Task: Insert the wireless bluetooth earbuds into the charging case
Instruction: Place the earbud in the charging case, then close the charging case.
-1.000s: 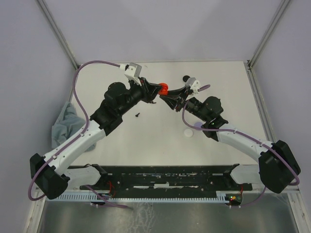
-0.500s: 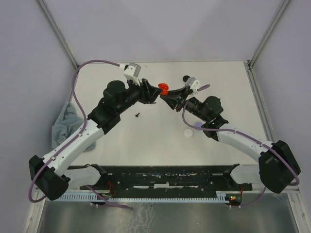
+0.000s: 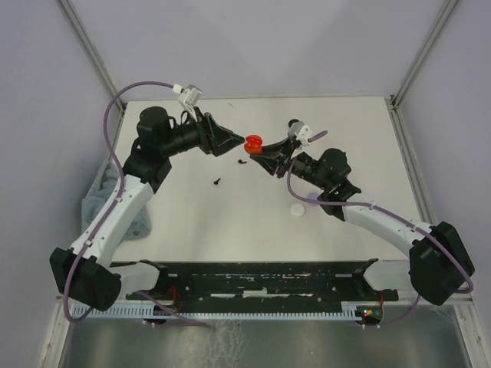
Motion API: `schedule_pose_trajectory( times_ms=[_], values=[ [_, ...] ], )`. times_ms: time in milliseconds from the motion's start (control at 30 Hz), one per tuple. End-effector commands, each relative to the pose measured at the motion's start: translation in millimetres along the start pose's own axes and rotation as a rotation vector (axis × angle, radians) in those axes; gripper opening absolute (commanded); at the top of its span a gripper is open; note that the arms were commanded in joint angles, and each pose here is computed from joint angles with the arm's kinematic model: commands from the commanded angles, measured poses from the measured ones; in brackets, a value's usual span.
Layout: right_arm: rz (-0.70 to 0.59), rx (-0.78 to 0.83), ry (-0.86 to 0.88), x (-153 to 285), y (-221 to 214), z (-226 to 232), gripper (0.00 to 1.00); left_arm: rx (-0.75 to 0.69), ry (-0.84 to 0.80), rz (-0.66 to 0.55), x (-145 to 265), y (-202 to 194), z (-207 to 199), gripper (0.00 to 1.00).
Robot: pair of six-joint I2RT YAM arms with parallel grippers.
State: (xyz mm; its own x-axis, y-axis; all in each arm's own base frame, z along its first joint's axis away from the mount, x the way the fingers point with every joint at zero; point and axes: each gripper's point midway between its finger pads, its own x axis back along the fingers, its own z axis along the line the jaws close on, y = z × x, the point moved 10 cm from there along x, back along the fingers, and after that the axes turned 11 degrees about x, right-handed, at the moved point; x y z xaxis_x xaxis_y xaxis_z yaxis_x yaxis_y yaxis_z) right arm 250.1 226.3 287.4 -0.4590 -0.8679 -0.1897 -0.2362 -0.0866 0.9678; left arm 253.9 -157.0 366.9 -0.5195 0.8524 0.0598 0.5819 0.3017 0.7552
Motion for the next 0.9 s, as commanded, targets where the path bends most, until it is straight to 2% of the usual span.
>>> schedule_pose_trajectory(
  times_ms=[0, 167, 400, 667, 867],
  values=[
    [-0.079, 0.017, 0.059, -9.1, 27.1, -2.3, 0.05, 0.025, -0.184, 0.099, -5.7, 4.6, -12.2, 0.77],
    [-0.083, -0.007, 0.113, -12.5, 29.6, 0.4, 0.05, 0.066, -0.208, 0.143, -16.8, 1.8, -1.8, 0.77],
    [-0.077, -0.023, 0.134, -16.6, 28.4, 0.4, 0.05, 0.094, -0.363, 0.180, -20.1, -1.7, -7.3, 0.75],
    [0.000, -0.064, 0.157, -16.3, 13.5, 2.0, 0.05, 0.059, -0.468, 0.204, -10.9, -4.7, -16.8, 0.66],
    [0.080, -0.108, 0.138, -10.6, 3.9, 0.0, 0.05, 0.040, -0.448, 0.211, -2.2, -13.7, -16.5, 0.62]
  ],
)
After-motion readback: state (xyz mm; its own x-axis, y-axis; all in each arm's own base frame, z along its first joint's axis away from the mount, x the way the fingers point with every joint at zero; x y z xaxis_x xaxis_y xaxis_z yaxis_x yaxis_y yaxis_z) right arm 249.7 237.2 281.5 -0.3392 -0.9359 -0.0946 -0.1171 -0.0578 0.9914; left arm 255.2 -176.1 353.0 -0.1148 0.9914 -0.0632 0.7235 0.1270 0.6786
